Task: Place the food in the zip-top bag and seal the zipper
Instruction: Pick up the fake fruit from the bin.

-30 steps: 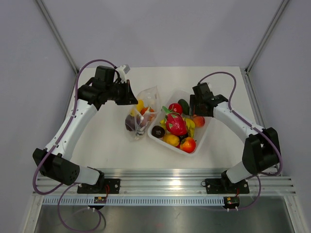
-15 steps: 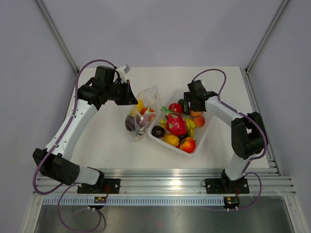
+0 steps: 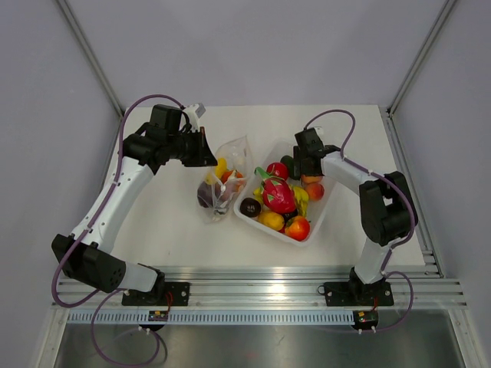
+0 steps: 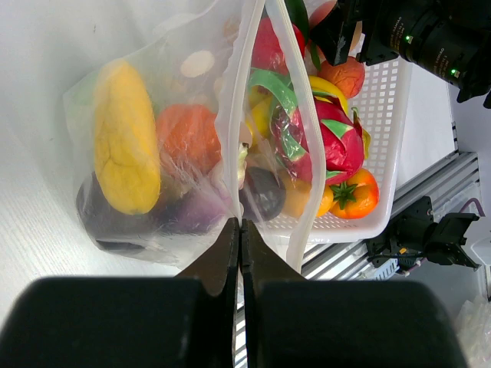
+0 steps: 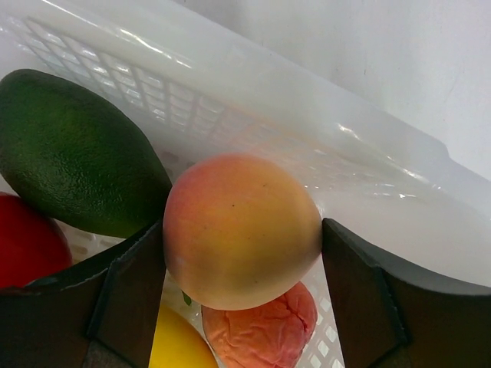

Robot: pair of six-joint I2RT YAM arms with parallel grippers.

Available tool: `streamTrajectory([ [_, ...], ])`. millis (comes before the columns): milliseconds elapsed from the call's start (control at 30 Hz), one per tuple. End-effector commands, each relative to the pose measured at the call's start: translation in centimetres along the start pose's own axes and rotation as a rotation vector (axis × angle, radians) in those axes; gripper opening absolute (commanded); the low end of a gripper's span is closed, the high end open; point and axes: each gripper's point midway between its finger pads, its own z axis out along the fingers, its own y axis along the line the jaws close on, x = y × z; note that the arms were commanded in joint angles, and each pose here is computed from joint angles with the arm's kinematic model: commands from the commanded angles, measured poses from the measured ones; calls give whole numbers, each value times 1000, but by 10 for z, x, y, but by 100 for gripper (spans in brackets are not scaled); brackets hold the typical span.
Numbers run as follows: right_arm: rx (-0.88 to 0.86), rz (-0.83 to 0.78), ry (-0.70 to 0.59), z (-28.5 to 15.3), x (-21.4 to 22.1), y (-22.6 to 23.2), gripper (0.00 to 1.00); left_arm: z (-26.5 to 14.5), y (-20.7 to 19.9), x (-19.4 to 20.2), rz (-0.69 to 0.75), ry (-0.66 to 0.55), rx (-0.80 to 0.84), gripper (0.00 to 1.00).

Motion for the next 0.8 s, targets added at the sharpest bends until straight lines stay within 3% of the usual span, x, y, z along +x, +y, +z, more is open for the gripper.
streamTrajectory([
  [0,14,75,-117,-19,-31,-11,48,-14,-15,-22,53,-82,34,0],
  [133,-29,125,-180,-53,-47,-16,32,-12,-15,-21,51,-78,36,0],
  [233,-74,157,-225,-84,-57,-20,30,-10,-15,-21,47,-77,44,0],
  [533,-386,206,-340,-183,-91,15,32,-9,-15,-21,40,-78,43,0],
  [767,-563,97,-407,-251,-103,97,35,-10,-15,-20,39,-80,44,0],
])
